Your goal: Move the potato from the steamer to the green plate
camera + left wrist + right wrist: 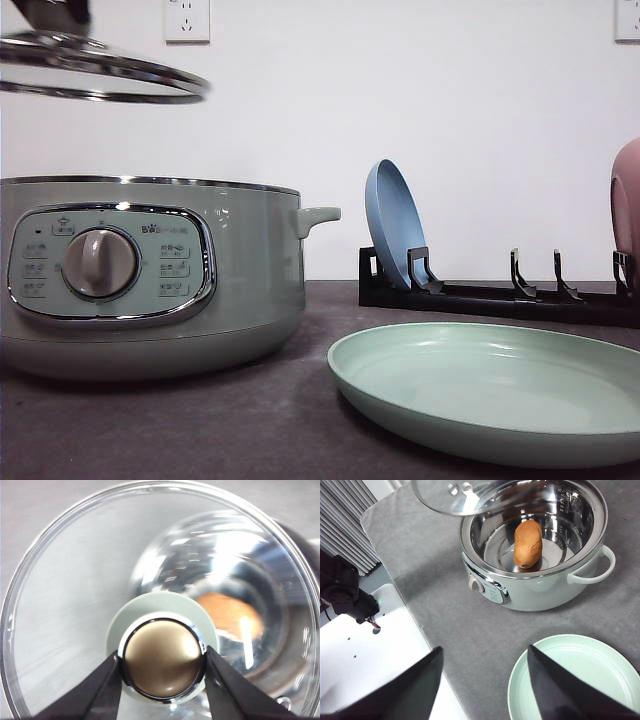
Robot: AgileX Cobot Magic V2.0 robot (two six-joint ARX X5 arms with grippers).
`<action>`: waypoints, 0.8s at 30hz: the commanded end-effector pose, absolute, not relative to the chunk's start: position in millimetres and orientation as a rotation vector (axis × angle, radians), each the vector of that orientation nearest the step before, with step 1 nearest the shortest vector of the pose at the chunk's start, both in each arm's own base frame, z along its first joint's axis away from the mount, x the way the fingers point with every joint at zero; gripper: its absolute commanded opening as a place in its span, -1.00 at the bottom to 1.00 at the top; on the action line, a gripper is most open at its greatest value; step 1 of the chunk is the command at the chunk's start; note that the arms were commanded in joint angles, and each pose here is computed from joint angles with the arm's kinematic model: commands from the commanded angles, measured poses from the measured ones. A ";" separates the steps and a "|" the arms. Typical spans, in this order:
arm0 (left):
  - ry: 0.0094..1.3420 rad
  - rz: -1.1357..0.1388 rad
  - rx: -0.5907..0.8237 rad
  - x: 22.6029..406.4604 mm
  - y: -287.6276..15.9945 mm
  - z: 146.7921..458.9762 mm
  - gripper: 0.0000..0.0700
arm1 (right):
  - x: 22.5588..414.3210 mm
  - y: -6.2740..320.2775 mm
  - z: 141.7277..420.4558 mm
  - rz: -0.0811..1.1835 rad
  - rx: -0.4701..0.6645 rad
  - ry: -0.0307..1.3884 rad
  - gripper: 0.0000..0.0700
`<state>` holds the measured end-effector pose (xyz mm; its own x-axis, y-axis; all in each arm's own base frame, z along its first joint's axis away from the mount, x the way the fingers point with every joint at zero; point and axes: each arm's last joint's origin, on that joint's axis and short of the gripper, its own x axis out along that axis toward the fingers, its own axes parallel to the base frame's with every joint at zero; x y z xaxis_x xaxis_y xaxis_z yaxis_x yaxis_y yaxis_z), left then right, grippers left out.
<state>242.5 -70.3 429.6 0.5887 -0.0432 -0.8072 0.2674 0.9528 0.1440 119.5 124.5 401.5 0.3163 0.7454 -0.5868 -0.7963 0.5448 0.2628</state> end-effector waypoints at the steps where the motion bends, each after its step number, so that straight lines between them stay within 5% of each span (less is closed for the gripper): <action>1: 0.841 -0.151 0.244 233.7 -63.4 446.9 -1.00 | 120.4 126.7 405.1 1.025 -0.086 0.706 0.03; 16: 0.861 0.075 0.150 231.0 -5.4 451.2 -1.00 | 121.2 127.4 404.4 1.022 -0.083 0.713 0.03; 21: 0.859 0.092 0.141 231.3 -1.3 451.4 -1.00 | 127.1 133.0 399.9 1.009 -0.070 0.753 0.37; 24: 0.859 0.092 0.140 231.3 -1.2 451.4 -1.00 | 135.8 141.2 396.4 1.008 -0.072 0.760 0.41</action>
